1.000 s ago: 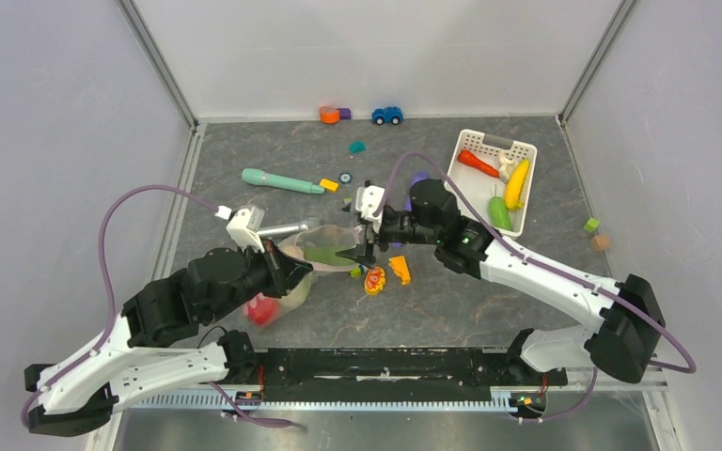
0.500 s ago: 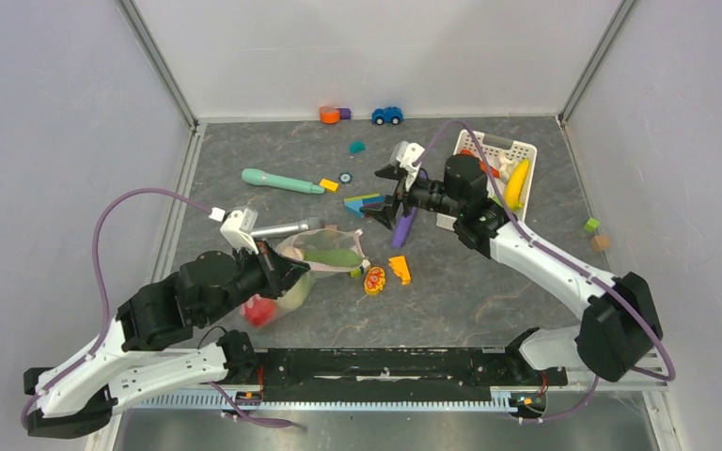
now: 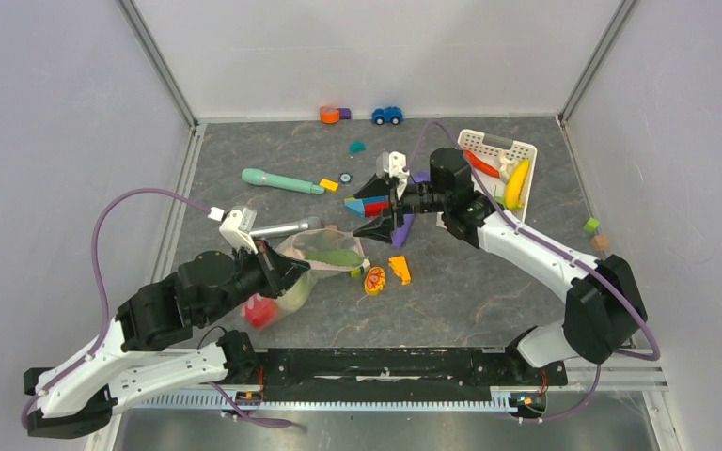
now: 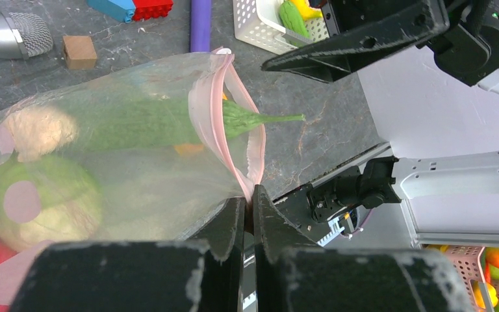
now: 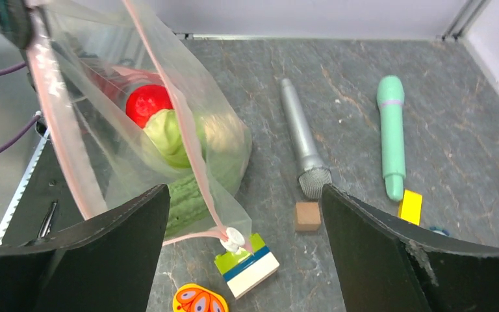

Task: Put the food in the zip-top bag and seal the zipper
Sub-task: Adjust the zipper food storage bag at the center of the board.

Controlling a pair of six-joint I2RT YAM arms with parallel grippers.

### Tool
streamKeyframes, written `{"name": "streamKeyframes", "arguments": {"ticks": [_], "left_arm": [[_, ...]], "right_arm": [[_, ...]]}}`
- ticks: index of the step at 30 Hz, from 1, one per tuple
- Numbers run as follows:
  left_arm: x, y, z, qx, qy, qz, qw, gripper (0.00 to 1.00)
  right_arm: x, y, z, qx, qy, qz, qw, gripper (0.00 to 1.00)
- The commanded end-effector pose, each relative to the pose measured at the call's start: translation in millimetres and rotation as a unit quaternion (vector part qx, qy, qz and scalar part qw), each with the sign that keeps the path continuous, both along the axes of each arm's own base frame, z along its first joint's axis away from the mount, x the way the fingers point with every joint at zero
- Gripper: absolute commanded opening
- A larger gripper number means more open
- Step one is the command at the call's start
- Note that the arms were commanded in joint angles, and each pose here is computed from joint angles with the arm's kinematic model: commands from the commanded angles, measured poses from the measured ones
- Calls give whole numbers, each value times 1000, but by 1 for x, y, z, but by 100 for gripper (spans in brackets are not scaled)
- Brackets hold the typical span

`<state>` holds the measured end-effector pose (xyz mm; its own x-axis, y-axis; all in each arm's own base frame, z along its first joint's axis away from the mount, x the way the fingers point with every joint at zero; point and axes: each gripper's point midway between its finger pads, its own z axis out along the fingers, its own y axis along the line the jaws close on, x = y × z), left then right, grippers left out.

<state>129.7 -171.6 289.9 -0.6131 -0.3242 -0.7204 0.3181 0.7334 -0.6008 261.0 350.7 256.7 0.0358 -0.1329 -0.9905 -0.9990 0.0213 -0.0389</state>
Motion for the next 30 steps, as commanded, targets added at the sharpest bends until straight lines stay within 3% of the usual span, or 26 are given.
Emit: {"name": "streamKeyframes", "arguments": {"ticks": [1,8,13,16,20,22,25,30], "left_arm": [[7,-2,21,-26,-33,9,999,3],[9,-3,23,-30,-36,13,999,3],[15,10,30,-38,-49,44,997,2],[21,26,35,-42,-59,84,994,2],[28,56,36,-44,-66,150,986,2],[30,69,33,-46,-64,178,981,2],[30,76,34,-57,-68,191,978,2],[32,77,40,-49,-80,191,977,3]], "right_arm": [[-22,7,22,44,-49,38,997,92],[-4,42,-19,-40,1,47,998,84],[29,31,-35,-99,-48,-38,993,69],[43,17,-37,-133,-72,-75,986,44],[61,1,-37,-165,-90,-121,975,24],[68,-4,-33,-169,-90,-144,971,3],[67,-8,-19,-158,-91,-153,971,0],[65,-2,58,-132,-99,-159,973,0]]}}
